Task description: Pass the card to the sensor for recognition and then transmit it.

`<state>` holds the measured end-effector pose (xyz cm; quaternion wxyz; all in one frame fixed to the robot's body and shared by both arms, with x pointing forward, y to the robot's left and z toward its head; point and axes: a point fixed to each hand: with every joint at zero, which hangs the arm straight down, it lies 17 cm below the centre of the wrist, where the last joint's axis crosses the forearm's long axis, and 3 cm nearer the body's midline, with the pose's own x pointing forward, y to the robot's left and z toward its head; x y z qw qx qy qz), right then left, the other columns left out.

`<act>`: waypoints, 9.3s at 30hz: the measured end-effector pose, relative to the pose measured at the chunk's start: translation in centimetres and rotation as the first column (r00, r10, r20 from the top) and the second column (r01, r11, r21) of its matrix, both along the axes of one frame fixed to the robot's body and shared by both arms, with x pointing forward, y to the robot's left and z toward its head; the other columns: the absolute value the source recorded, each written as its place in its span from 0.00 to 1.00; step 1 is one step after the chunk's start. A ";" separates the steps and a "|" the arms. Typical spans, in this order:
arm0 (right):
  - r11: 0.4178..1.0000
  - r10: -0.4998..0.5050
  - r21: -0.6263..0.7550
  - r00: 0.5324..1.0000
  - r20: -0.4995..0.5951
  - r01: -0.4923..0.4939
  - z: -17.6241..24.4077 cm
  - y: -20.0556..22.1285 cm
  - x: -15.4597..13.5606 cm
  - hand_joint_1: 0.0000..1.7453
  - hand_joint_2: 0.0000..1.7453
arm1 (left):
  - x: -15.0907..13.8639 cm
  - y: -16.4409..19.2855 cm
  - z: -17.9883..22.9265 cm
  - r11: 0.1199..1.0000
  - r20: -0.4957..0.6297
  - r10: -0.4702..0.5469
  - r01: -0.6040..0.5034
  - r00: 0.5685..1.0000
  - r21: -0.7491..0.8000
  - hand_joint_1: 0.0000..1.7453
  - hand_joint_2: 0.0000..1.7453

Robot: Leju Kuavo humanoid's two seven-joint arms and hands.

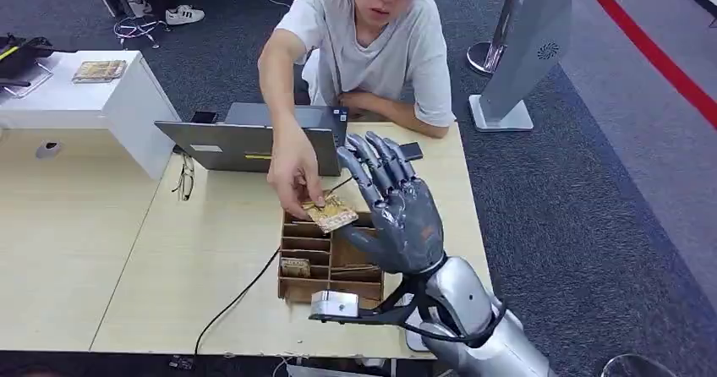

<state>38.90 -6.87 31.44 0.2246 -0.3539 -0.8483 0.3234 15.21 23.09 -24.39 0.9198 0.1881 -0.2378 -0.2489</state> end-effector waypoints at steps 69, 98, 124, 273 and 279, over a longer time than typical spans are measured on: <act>0.940 0.312 0.259 0.866 -0.392 -0.222 -4.0 1.1 1.9 1.00 1.00 | -0.6 -0.4 0.0 0.998 -0.058 -0.059 0.060 0.997 0.024 0.00 0.00; 0.650 0.753 0.738 0.292 -0.590 -0.185 -15.8 -3.0 -1.2 1.00 1.00 | 0.4 0.0 -0.1 0.998 0.013 -0.053 0.053 0.999 0.017 0.00 0.00; 0.702 0.712 0.706 0.076 -0.698 -0.094 -24.6 -8.2 -5.5 1.00 1.00 | 0.3 0.3 -0.4 0.992 0.020 -0.120 0.119 0.993 0.031 0.00 0.00; 0.998 0.029 0.014 0.240 -0.970 -0.064 -33.6 -15.2 0.1 1.00 1.00 | -1.9 0.6 -1.1 0.993 -0.053 -0.100 0.103 0.994 0.063 0.00 0.00; 0.997 0.048 0.032 0.243 -0.969 -0.068 -33.4 -15.0 0.1 1.00 1.00 | -1.9 0.7 -1.1 0.992 -0.055 -0.104 0.108 0.993 0.067 0.00 0.00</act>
